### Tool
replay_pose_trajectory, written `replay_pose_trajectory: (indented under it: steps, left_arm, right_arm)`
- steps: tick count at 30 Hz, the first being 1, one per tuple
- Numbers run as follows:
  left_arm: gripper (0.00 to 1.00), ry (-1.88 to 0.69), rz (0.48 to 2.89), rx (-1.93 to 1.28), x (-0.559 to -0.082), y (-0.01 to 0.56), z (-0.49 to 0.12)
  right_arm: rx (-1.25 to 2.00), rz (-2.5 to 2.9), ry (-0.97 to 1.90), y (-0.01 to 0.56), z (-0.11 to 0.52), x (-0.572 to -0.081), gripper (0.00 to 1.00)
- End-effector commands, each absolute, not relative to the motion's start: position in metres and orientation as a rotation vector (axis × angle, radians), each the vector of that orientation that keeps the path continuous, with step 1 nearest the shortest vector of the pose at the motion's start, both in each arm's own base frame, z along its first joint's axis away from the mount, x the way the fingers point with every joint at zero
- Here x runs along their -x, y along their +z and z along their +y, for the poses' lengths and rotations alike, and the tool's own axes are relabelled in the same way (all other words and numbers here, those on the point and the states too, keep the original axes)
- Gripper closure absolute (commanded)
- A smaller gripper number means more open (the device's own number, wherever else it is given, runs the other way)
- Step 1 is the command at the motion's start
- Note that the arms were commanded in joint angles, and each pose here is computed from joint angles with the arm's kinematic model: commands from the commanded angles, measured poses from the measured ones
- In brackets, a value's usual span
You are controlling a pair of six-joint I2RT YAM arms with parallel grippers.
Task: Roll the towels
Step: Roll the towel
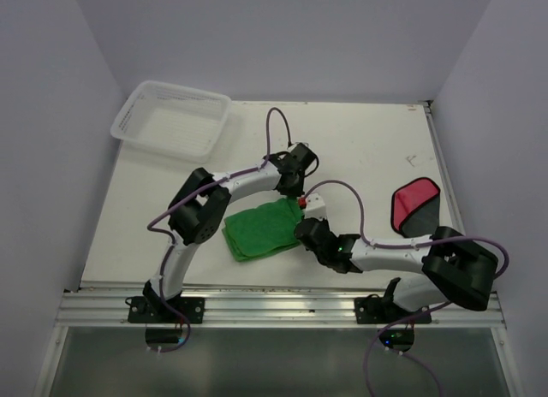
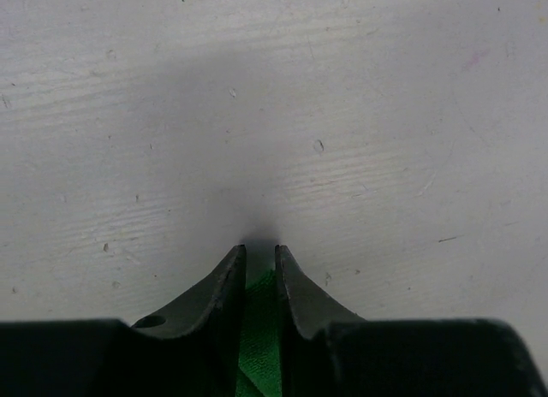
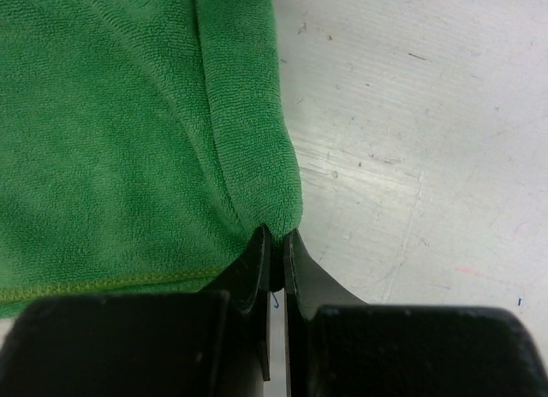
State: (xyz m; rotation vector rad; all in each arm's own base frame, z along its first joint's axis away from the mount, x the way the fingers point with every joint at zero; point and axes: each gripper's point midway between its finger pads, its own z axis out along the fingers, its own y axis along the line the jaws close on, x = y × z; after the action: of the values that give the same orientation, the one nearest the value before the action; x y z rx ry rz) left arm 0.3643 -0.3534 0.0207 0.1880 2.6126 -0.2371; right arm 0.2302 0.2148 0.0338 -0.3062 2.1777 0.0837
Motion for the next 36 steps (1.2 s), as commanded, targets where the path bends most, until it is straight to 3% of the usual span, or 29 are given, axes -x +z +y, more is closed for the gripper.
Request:
replay_pose_trajectory:
  steps: [1,7,15,36]
  left_arm:
    - [0.76,-0.23,2.565,-0.186,-0.371,0.043,-0.347]
    - [0.73,-0.441,2.475,-0.102,-0.392,0.088,-0.346]
    - [0.69,-0.483,2.348,-0.043,-0.41,0.149,-0.298]
    - [0.7,-0.587,2.314,-0.113,-0.367,0.148,-0.282]
  right_arm:
    - [0.315,2.109,0.02,0.052,0.222,-0.237,1.0]
    - [0.397,2.066,-0.14,0.054,0.229,-0.235,1.0]
    - [0.497,1.964,-0.435,0.061,0.239,-0.239,1.0]
    - [0.929,1.882,-0.618,0.024,0.296,-0.214,1.0]
